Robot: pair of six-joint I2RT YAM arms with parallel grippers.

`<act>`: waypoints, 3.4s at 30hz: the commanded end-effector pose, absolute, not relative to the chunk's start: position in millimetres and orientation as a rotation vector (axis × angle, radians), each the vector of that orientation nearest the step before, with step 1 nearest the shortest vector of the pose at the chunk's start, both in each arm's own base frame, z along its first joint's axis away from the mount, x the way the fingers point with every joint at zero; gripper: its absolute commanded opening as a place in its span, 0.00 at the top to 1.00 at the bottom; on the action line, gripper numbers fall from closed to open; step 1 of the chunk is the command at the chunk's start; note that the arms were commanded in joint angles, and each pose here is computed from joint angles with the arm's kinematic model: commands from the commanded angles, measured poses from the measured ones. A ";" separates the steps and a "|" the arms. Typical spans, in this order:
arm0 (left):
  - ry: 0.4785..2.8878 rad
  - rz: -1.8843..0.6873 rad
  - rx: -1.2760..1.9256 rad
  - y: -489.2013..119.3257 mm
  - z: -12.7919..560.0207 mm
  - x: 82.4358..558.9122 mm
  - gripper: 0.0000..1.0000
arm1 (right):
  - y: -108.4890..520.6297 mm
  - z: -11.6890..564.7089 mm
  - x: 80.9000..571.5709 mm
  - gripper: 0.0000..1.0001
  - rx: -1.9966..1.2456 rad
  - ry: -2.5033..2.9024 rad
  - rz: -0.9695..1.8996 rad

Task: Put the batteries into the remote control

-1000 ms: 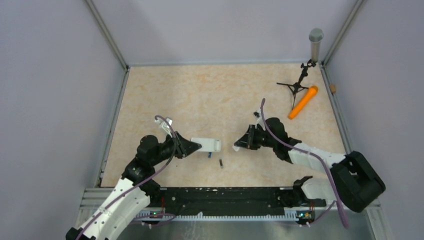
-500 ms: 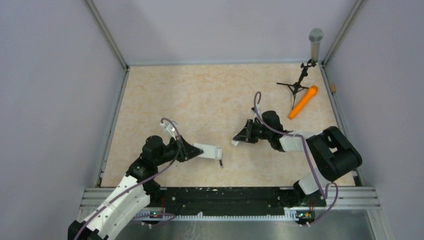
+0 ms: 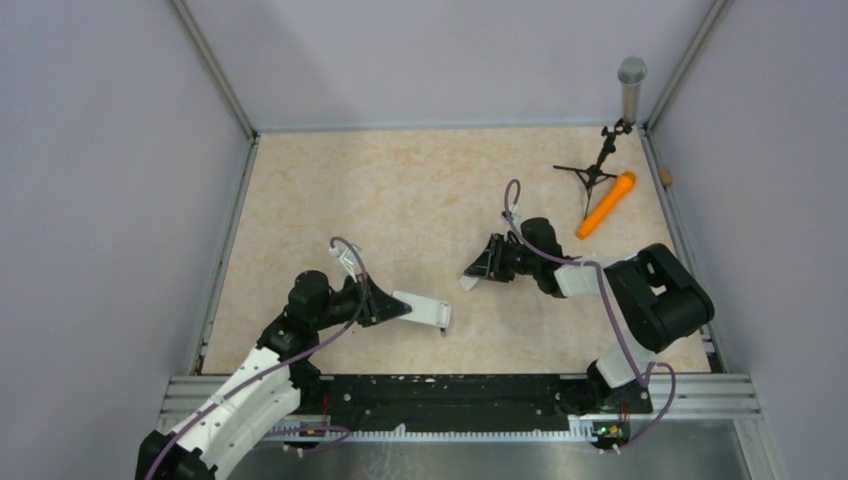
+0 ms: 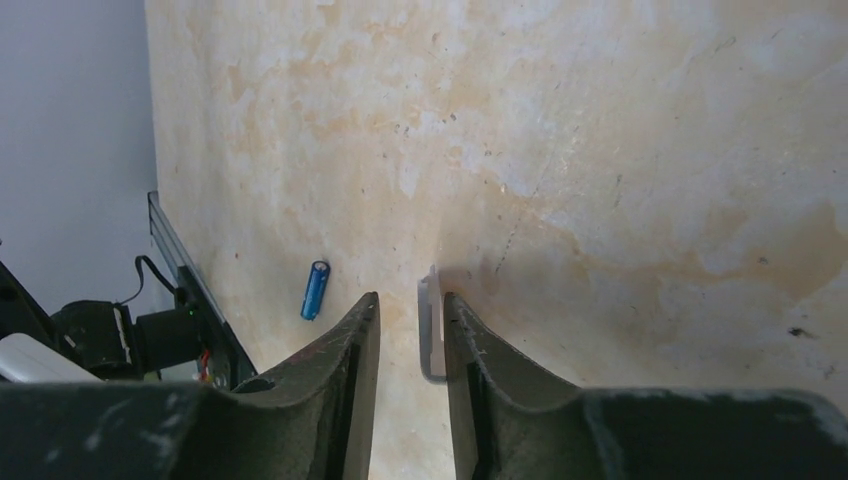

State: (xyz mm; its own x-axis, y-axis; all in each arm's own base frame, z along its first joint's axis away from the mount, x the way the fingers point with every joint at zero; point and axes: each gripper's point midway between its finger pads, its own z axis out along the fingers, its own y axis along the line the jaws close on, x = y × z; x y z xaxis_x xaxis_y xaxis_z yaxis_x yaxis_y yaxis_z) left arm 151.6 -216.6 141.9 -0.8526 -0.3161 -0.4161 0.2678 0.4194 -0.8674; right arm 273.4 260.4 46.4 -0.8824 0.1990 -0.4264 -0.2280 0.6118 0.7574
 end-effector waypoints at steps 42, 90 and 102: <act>2.488 -1.477 -0.164 -219.6 47.7 92.0 1.00 | 297.9 82.6 188.5 0.56 -0.409 2.396 0.763; 2.534 -1.389 -0.357 -198.7 24.5 80.4 1.00 | 320.7 5.6 140.6 0.75 -0.593 2.581 0.185; 2.522 -1.387 -0.373 -198.1 26.4 82.0 1.00 | 308.8 1.9 140.0 1.00 -0.608 2.567 0.082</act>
